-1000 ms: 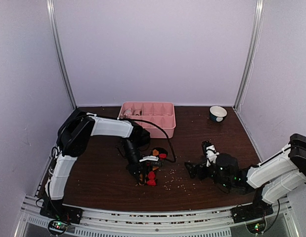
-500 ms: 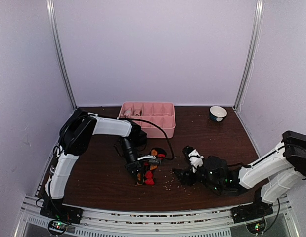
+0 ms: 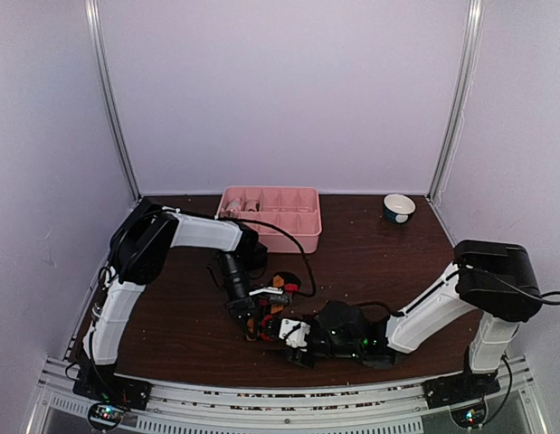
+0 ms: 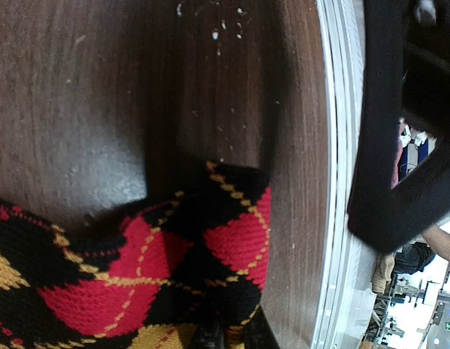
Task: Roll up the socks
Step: Roll the sock at the center of the board.
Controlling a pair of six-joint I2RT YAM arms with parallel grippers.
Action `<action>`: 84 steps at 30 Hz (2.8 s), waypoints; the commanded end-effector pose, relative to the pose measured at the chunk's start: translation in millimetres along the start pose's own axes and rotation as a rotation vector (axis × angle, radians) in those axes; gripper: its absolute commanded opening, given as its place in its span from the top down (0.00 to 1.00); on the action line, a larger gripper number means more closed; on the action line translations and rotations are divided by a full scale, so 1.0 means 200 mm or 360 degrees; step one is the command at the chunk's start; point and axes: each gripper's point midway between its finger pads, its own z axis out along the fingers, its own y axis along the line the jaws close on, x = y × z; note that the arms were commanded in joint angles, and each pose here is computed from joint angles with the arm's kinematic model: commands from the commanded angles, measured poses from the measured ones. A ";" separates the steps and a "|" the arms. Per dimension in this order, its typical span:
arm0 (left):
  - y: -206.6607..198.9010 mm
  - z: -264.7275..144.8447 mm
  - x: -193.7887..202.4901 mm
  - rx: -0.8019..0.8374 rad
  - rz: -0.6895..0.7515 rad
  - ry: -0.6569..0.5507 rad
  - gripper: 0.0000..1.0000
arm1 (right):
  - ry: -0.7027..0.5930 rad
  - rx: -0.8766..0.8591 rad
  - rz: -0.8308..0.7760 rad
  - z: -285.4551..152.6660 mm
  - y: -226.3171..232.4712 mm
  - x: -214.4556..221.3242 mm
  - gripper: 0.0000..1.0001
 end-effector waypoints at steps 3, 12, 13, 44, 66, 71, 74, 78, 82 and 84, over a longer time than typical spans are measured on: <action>0.06 0.06 0.14 -0.0029 0.0016 0.0157 0.95 | 0.0099 -0.0106 -0.0181 0.12 0.05 0.09 0.57; 0.05 0.07 0.15 0.0000 0.0039 0.0173 0.95 | 0.0175 -0.0028 -0.0229 0.15 -0.03 0.15 0.61; 0.05 0.07 0.15 0.0001 0.0038 0.0172 0.95 | 0.0179 -0.0030 -0.0232 0.15 -0.03 0.15 0.62; 0.17 -0.40 -0.14 -0.0750 0.0227 -0.0200 0.41 | 0.0523 -0.0278 0.0155 -0.01 0.14 0.42 1.00; 0.49 -0.31 -0.37 -0.1024 0.0293 -0.0041 0.42 | 0.0683 -0.0490 0.0209 -0.04 0.27 0.41 1.00; 0.51 -0.32 -0.40 -0.1056 0.0300 -0.0070 0.42 | 0.0769 -0.0566 0.0326 -0.10 0.34 0.50 1.00; 0.53 -0.31 -0.40 -0.1083 0.0306 -0.0059 0.42 | 0.0805 -0.0626 0.0398 -0.11 0.39 0.52 1.00; 0.59 -0.32 -0.40 -0.1190 0.0291 -0.0045 0.42 | 0.0816 -0.0724 0.0490 -0.13 0.45 0.53 1.00; 0.65 -0.35 -0.43 -0.1293 0.0263 -0.0029 0.42 | 0.0875 -0.0770 0.0548 -0.14 0.49 0.56 1.00; 0.64 -0.34 -0.45 -0.1292 0.0281 -0.0019 0.42 | 0.0911 -0.0765 0.0578 -0.15 0.49 0.59 1.00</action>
